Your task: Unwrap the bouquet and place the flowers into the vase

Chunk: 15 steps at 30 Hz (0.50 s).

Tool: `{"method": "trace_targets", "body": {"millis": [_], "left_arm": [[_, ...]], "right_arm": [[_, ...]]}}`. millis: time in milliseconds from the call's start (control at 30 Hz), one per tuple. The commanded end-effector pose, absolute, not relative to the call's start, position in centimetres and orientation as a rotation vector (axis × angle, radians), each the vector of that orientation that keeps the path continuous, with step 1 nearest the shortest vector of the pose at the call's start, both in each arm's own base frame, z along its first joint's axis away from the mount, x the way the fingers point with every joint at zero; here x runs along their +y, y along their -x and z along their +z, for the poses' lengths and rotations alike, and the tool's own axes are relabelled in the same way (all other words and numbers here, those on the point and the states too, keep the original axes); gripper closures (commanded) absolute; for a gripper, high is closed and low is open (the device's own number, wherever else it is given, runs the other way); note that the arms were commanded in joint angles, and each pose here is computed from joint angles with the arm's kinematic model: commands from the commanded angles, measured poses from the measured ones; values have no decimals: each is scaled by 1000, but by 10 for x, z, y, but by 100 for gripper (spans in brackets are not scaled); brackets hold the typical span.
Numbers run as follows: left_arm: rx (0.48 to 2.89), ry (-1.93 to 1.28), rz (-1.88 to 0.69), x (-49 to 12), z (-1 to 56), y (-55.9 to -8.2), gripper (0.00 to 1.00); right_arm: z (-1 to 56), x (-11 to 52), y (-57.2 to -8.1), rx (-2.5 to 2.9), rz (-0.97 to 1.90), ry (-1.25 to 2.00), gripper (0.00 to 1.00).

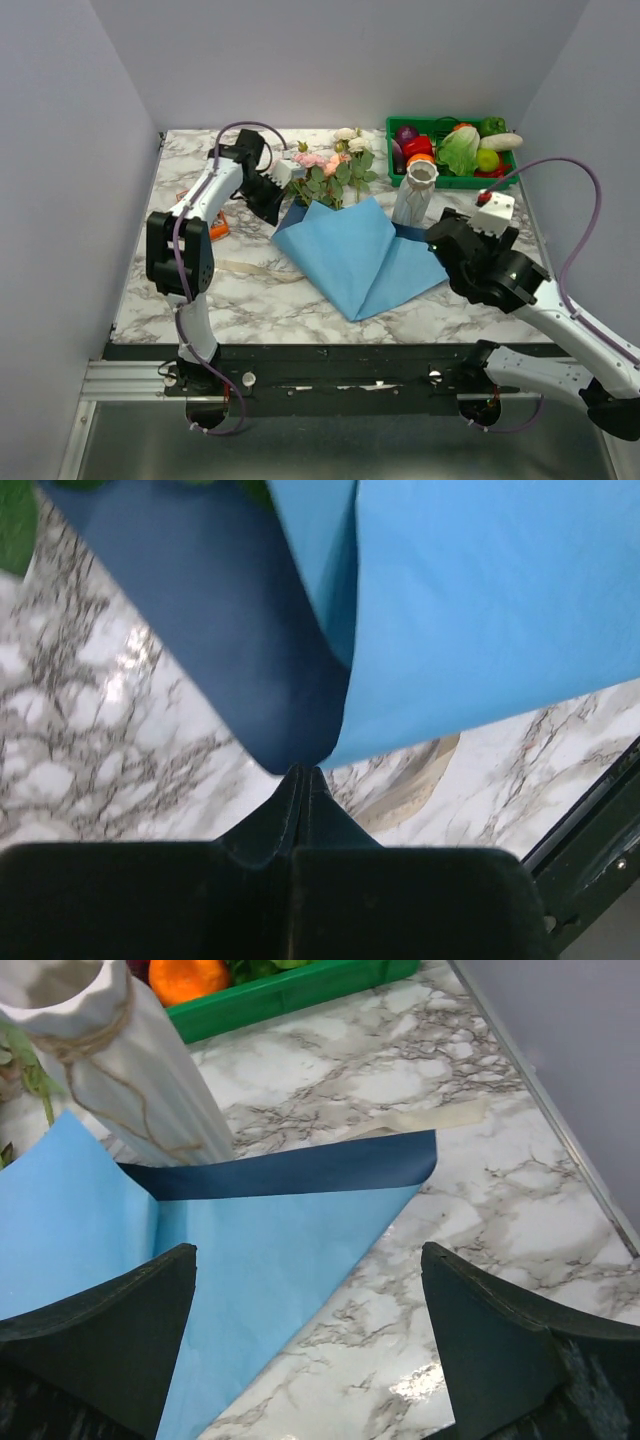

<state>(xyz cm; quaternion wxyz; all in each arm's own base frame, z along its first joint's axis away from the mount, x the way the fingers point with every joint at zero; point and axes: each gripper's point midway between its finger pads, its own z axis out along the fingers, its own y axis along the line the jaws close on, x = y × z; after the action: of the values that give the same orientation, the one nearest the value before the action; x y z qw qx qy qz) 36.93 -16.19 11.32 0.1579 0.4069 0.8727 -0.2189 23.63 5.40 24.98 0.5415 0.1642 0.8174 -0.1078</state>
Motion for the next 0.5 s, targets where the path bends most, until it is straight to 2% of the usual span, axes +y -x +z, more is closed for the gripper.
{"method": "trace_targets", "body": {"millis": [0,67,100,133,167,200,267,300,400,467], "left_arm": [[2489,-1093,-628,-128,125,-356,100],[2497,-1039,-611,-113,129,-357,100],[2482,-1018,-603,-110,137,-358,93],[2477,-989,-608,-106,142,-359,86],[2469,-967,-601,-103,148,-361,76],[2447,-941,-588,-101,160,-361,62],[2429,-912,-573,-98,171,-361,50],[2410,-896,-562,-97,181,-360,40],[2378,-872,-568,-95,197,-353,33],[2364,-864,-574,-96,203,-349,32]], "right_arm": [[270,66,-236,1928,-141,-307,0],[253,111,-239,1988,62,-60,0],[267,137,-250,1914,203,-50,0],[253,150,-252,1928,241,-12,0],[241,166,-257,1958,255,49,0],[240,175,-263,1957,273,42,0],[216,191,-274,2018,236,86,0],[214,196,-281,2008,240,75,0],[188,199,-298,2044,225,-7,1],[177,197,-303,2062,255,-109,1]]}}
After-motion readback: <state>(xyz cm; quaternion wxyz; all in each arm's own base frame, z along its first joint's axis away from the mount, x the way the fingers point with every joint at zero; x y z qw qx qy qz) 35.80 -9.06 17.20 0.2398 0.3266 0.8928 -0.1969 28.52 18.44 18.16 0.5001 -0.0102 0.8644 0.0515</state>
